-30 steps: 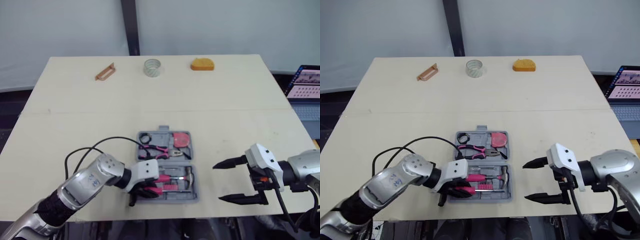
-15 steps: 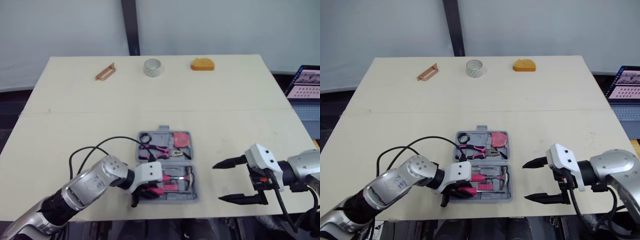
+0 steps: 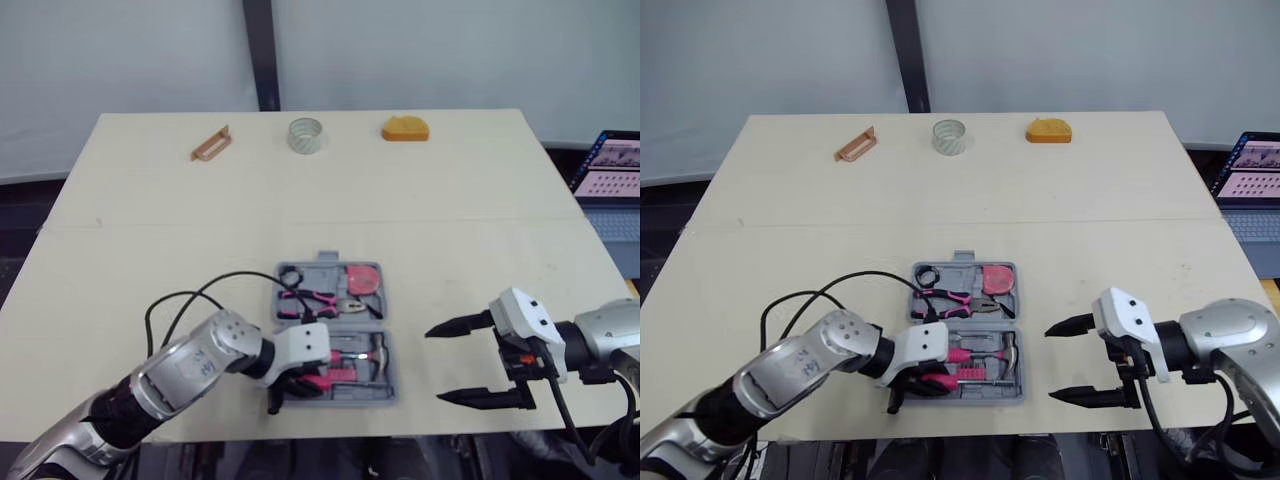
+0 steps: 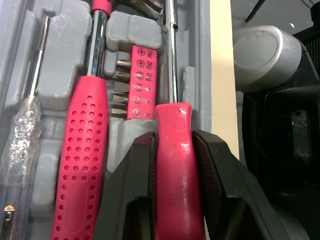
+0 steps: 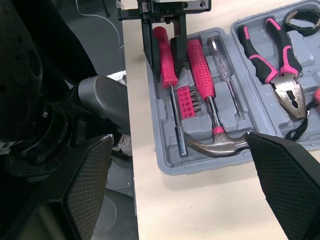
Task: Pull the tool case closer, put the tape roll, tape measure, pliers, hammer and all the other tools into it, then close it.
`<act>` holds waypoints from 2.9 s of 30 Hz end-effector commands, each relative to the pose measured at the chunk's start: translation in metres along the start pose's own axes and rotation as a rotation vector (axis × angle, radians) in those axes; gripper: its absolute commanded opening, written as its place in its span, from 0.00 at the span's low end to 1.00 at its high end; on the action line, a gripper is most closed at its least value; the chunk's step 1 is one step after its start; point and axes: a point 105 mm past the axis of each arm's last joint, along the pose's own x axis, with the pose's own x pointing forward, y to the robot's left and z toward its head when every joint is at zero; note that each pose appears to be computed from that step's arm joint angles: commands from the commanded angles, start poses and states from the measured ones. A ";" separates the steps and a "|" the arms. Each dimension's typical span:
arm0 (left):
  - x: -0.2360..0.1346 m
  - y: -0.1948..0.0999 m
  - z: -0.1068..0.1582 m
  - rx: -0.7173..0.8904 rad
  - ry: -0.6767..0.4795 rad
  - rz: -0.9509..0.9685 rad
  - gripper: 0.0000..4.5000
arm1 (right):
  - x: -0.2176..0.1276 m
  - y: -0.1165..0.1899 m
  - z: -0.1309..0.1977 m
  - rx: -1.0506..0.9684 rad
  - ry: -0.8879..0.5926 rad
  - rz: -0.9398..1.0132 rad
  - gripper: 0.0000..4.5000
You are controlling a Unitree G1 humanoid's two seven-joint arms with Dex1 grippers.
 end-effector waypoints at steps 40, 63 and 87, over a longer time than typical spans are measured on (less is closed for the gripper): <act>0.008 -0.010 0.006 0.032 0.003 -0.005 0.25 | 0.000 0.001 0.002 -0.017 -0.008 0.004 1.00; -0.025 0.007 0.023 -0.004 -0.223 0.044 0.71 | -0.004 -0.003 0.003 -0.019 -0.011 0.001 1.00; 0.008 -0.005 -0.024 -0.014 -0.240 -0.025 0.01 | -0.003 -0.006 0.005 -0.030 -0.009 0.004 1.00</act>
